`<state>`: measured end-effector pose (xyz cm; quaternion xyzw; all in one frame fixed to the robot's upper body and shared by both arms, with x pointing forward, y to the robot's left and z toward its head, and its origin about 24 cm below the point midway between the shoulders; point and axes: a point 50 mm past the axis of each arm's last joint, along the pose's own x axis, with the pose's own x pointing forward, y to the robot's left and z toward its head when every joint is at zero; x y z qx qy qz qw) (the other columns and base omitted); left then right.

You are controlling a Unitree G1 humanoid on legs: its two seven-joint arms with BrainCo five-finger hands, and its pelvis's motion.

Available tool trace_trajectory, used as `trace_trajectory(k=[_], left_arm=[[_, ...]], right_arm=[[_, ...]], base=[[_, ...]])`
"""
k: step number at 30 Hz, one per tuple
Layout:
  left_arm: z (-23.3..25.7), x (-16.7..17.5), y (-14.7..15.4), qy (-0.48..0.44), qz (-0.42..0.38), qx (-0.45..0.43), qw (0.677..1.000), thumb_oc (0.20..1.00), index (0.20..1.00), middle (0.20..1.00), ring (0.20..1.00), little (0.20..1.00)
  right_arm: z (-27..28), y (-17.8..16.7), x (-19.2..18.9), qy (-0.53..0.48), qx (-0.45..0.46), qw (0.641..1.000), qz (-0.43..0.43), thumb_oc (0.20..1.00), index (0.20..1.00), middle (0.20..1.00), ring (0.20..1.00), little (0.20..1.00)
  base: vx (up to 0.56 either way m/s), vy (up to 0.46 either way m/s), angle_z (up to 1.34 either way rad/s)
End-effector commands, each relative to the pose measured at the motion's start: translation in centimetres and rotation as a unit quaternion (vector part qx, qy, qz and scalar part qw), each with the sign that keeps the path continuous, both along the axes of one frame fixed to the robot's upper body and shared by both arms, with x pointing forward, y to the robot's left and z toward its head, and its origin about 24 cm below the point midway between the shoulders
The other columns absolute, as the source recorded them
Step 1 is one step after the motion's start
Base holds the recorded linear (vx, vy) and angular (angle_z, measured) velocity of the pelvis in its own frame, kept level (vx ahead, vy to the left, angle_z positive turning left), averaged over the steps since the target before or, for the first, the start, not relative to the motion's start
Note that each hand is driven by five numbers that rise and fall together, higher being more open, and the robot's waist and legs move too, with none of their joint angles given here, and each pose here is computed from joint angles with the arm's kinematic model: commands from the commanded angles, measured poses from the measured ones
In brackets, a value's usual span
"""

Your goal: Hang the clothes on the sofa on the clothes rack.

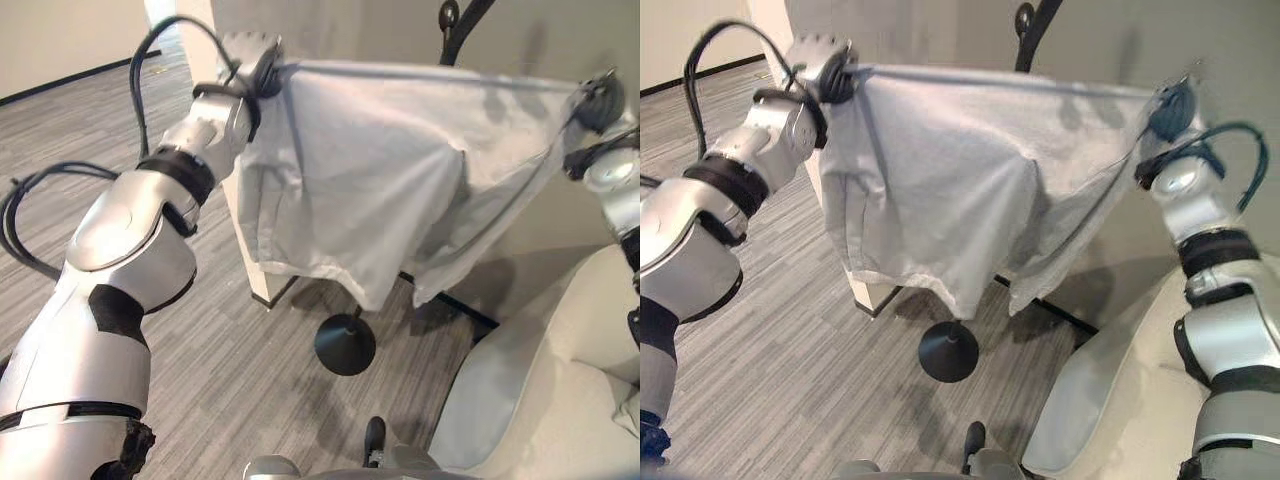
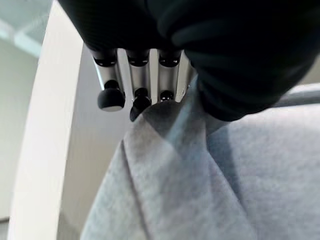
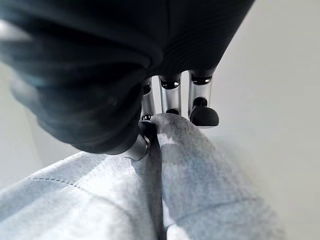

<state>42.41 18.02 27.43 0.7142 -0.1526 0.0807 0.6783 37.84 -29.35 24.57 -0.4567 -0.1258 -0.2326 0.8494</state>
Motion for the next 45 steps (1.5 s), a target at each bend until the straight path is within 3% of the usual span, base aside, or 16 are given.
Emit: trace_trajectory(k=[1,11,12,13,14,15,21,22,25,27,30,34,39,42,43,45], left_arm=[[5.9,-0.9,3.2,-0.074,0.075,0.025,0.994,0.2,0.2,0.2,0.2,0.2],[-0.4,-1.1,4.8,-0.008,0.054,-0.015,0.998,0.2,0.2,0.2,0.2,0.2],[-1.1,-1.3,4.6,-0.007,0.036,-0.044,0.998,0.253,0.253,0.253,0.253,0.253],[-1.7,-1.5,4.6,-0.005,0.027,-0.058,0.998,1.0,1.0,1.0,1.0,1.0],[-1.8,-1.5,4.6,-0.004,0.027,-0.058,0.998,1.0,1.0,1.0,1.0,1.0],[-2.3,-1.7,4.3,-0.001,0.013,-0.077,0.997,1.0,1.0,1.0,1.0,1.0],[-6.2,-3.7,4.6,0.017,-0.029,-0.206,0.978,1.0,1.0,1.0,1.0,1.0],[-8.5,-5.0,5.6,0.017,-0.024,-0.29,0.957,1.0,1.0,1.0,1.0,1.0],[-11.5,-6.9,6.7,0.022,-0.01,-0.371,0.928,1.0,1.0,1.0,1.0,1.0],[-15.7,-10.6,8.4,0.043,0.019,-0.446,0.894,1.0,1.0,1.0,1.0,1.0],[-19.5,-14.4,10.7,0.09,0.067,-0.477,0.871,1.0,1.0,1.0,1.0,1.0],[-25.0,-20.5,14.4,0.134,0.181,-0.536,0.813,1.0,1.0,1.0,1.0,1.0],[-30.0,-26.9,16.7,0.195,0.293,-0.519,0.779,1.0,1.0,1.0,1.0,1.0],[-34.3,-30.4,15.3,0.25,0.346,-0.55,0.718,1.0,1.0,1.0,1.0,1.0],[-34.3,-30.4,15.3,0.25,0.346,-0.55,0.718,1.0,1.0,1.0,1.0,1.0],[-37.3,-33.2,13.3,0.298,0.369,-0.591,0.653,1.0,1.0,1.0,1.0,1.0]], right_arm=[[5.3,-3.2,-2.0,-0.076,-0.031,0.995,-0.06,0.2,0.2,0.2,0.2,0.2],[-2.2,-3.8,-3.3,-0.014,0.026,0.999,-0.037,0.2,0.2,0.2,0.2,0.2],[-3.5,-3.7,-3.5,-0.003,0.039,0.999,-0.034,0.2,0.2,0.2,0.2,0.2],[-4.2,-3.7,-3.6,0.004,0.045,0.998,-0.032,0.231,0.231,0.231,0.231,0.231],[-4.3,-3.7,-3.7,0.005,0.045,0.998,-0.032,0.586,0.586,0.586,0.586,0.586],[-5.1,-3.5,-3.9,0.01,0.053,0.998,-0.027,1.0,1.0,1.0,1.0,1.0],[-9.4,-2.8,-6.2,0.028,0.113,0.993,-0.008,1.0,1.0,1.0,1.0,1.0],[-10.5,-3.2,-7.3,0.028,0.126,0.991,-0.019,1.0,1.0,1.0,1.0,1.0],[-11.9,-3.6,-8.7,0.037,0.137,0.989,-0.03,1.0,1.0,1.0,1.0,1.0],[-14.0,-5.4,-11.8,0.062,0.14,0.986,-0.07,1.0,1.0,1.0,1.0,1.0],[-16.3,-7.1,-14.5,0.085,0.173,0.974,-0.115,1.0,1.0,1.0,1.0,1.0],[-19.2,-9.0,-18.6,0.113,0.22,0.953,-0.173,1.0,1.0,1.0,1.0,1.0],[-23.8,-10.5,-24.9,0.156,0.289,0.905,-0.269,1.0,1.0,1.0,1.0,1.0],[-27.4,-10.1,-28.6,0.204,0.342,0.863,-0.311,1.0,1.0,1.0,1.0,1.0],[-27.4,-10.2,-28.6,0.204,0.342,0.863,-0.312,1.0,1.0,1.0,1.0,1.0],[-31.6,-8.3,-30.9,0.268,0.416,0.81,-0.314,1.0,1.0,1.0,1.0,1.0]], base=[[0.0,0.0,0.0],[0.0,0.0,0.0],[0.0,0.0,0.0],[0.0,0.0,0.0],[0.0,0.0,0.0],[0.0,0.0,0.0],[0.0,0.0,0.0],[0.01,0.0,-0.06],[0.03,0.008,-0.11],[0.04,0.02,-0.04],[0.0,0.0,0.0],[0.0,0.004,0.01],[-0.01,0.013,0.03],[0.0,0.0,0.0],[0.0,0.0,0.0],[-0.02,0.007,0.0]])
